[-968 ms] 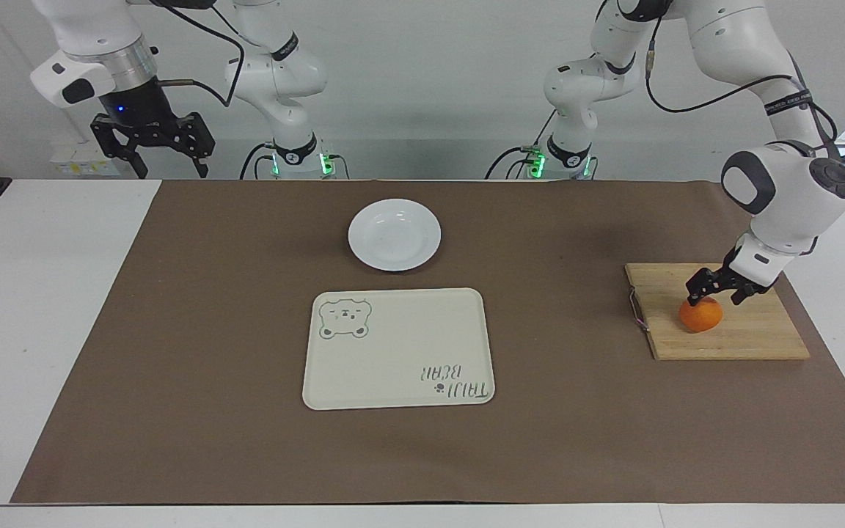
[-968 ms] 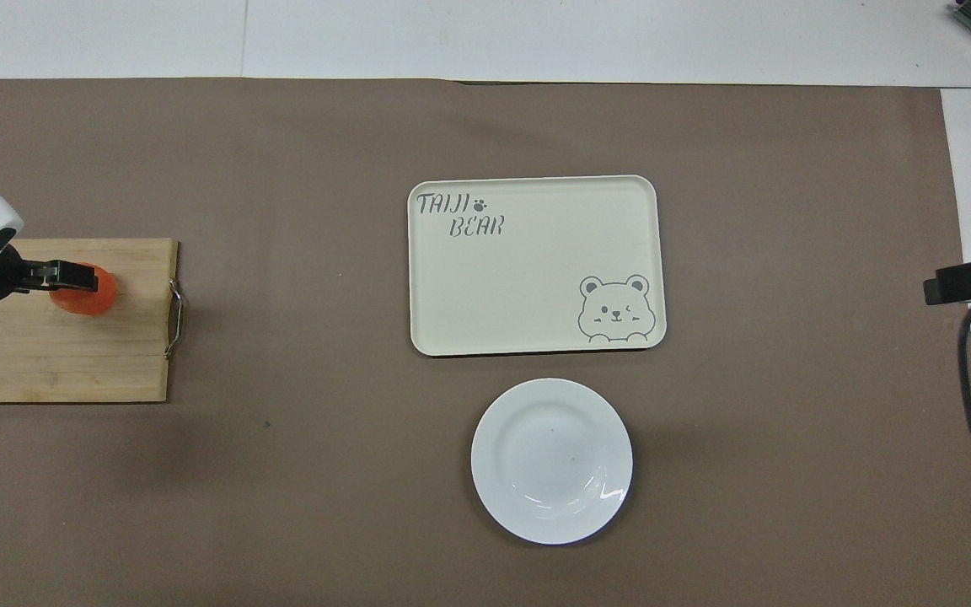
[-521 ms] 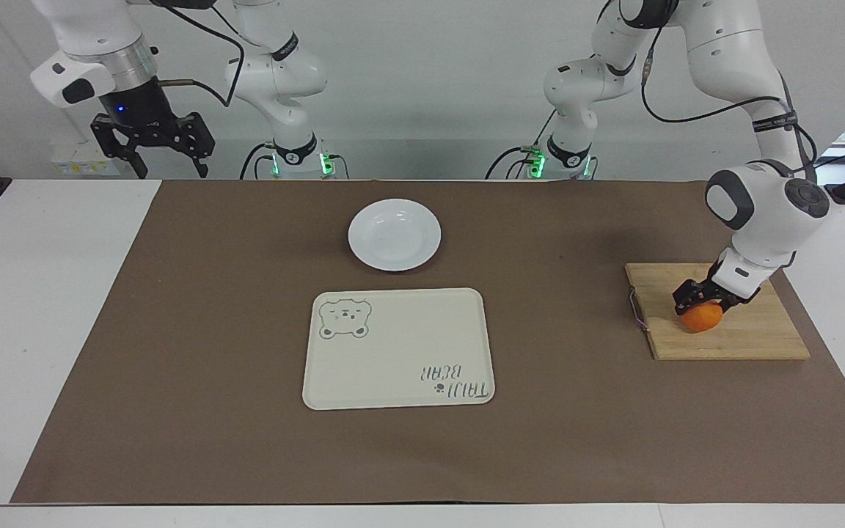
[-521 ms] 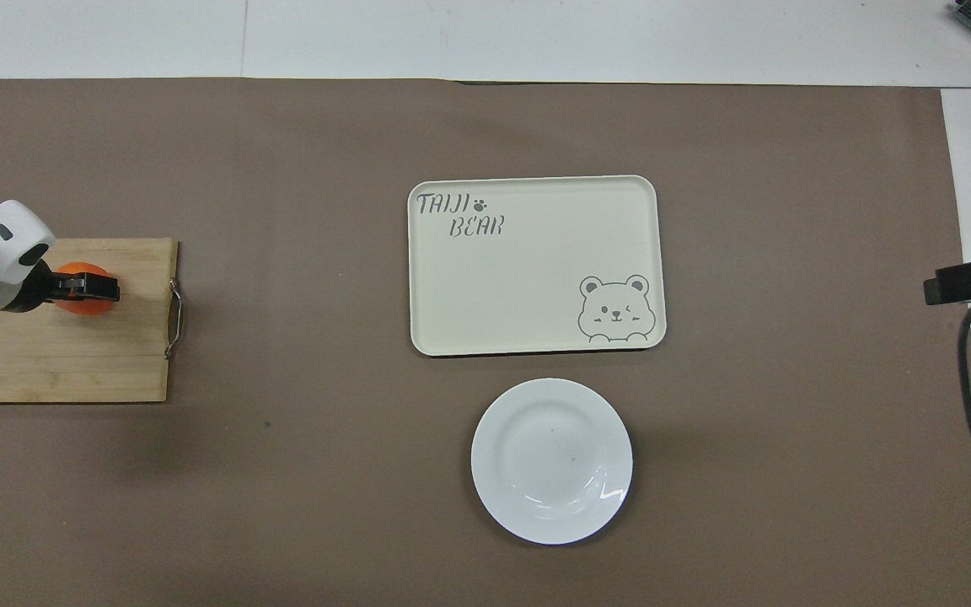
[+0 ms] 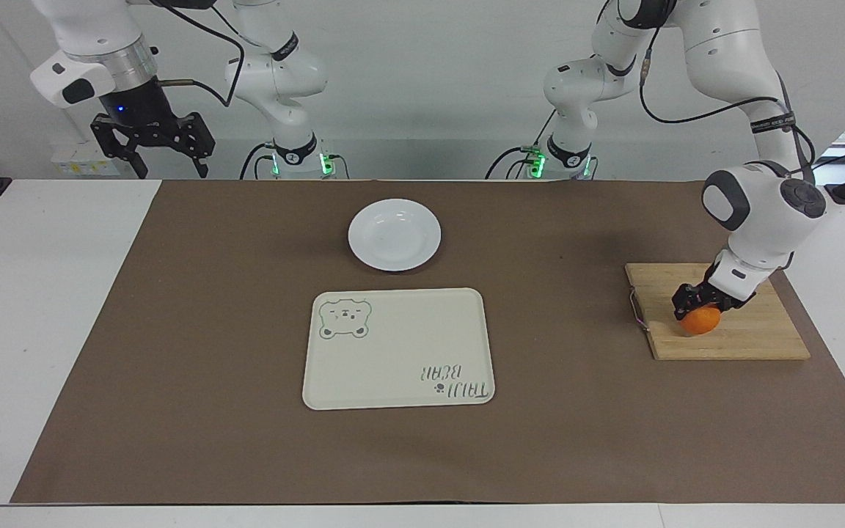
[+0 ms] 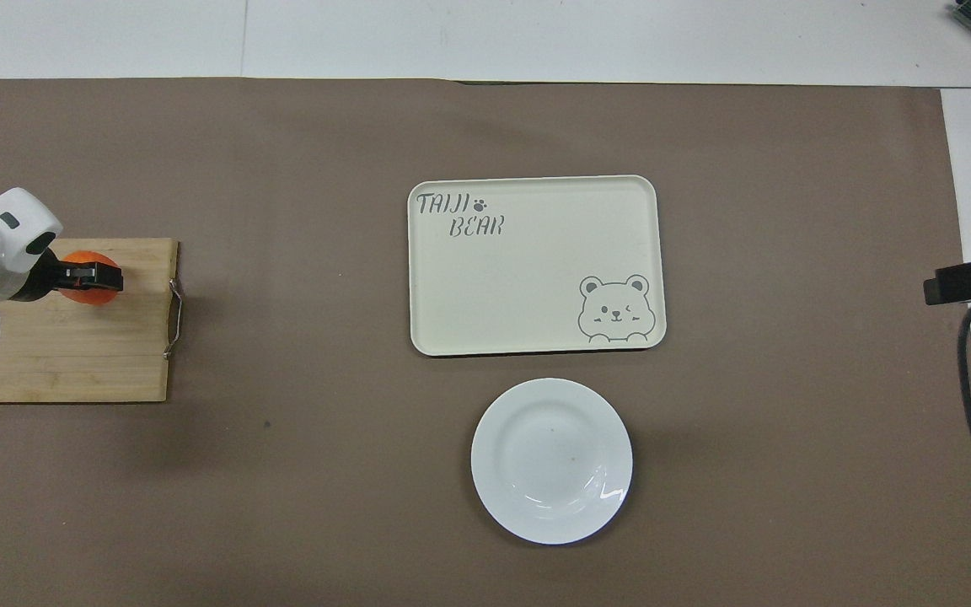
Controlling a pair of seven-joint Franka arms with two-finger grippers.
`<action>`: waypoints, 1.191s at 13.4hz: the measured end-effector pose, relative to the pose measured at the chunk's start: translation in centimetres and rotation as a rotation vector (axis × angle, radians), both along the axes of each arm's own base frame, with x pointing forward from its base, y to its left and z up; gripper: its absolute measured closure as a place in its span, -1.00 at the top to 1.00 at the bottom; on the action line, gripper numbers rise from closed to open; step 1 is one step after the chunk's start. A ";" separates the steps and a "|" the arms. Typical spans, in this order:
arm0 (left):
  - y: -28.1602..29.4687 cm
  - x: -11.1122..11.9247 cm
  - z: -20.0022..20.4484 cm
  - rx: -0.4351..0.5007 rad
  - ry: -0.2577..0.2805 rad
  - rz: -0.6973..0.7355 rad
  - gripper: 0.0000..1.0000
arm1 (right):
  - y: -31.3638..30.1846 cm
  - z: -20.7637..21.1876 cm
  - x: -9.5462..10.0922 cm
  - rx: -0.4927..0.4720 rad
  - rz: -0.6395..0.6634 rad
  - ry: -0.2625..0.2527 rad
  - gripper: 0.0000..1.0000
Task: Place orange and plate with both arms
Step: 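Lower the left gripper onto the orange and close it, then lift the orange off the wooden board with the left gripper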
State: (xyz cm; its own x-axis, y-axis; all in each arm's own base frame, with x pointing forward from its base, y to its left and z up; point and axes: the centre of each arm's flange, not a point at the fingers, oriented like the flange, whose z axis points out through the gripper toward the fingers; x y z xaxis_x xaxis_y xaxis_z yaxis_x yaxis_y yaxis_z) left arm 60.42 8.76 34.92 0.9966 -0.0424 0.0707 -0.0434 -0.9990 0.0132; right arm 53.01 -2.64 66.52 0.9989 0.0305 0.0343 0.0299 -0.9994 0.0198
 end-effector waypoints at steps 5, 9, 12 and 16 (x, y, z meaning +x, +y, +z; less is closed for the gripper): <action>-2.0 0.6 7.1 -0.002 0.015 -0.010 0.52 | 0.0 0.0 0.0 0.000 0.000 0.000 1.00; -4.0 -0.4 14.3 -0.005 0.049 0.002 0.52 | 0.0 0.0 0.0 0.000 0.000 0.000 1.00; -5.9 -0.9 19.0 -0.009 0.067 0.060 0.52 | 0.0 0.0 0.0 0.000 0.000 0.000 1.00; -7.4 -1.8 22.3 -0.008 0.063 0.058 0.52 | 0.0 0.0 0.0 0.000 0.000 0.000 1.00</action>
State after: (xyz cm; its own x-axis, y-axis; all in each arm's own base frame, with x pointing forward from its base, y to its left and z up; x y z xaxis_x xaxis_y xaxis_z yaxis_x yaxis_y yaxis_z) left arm 58.58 1.32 57.24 0.9998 0.0159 0.0078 0.0157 -0.9996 0.0224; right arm 53.01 -2.64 66.52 0.9989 0.0305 0.0343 0.0299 -0.9994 0.0198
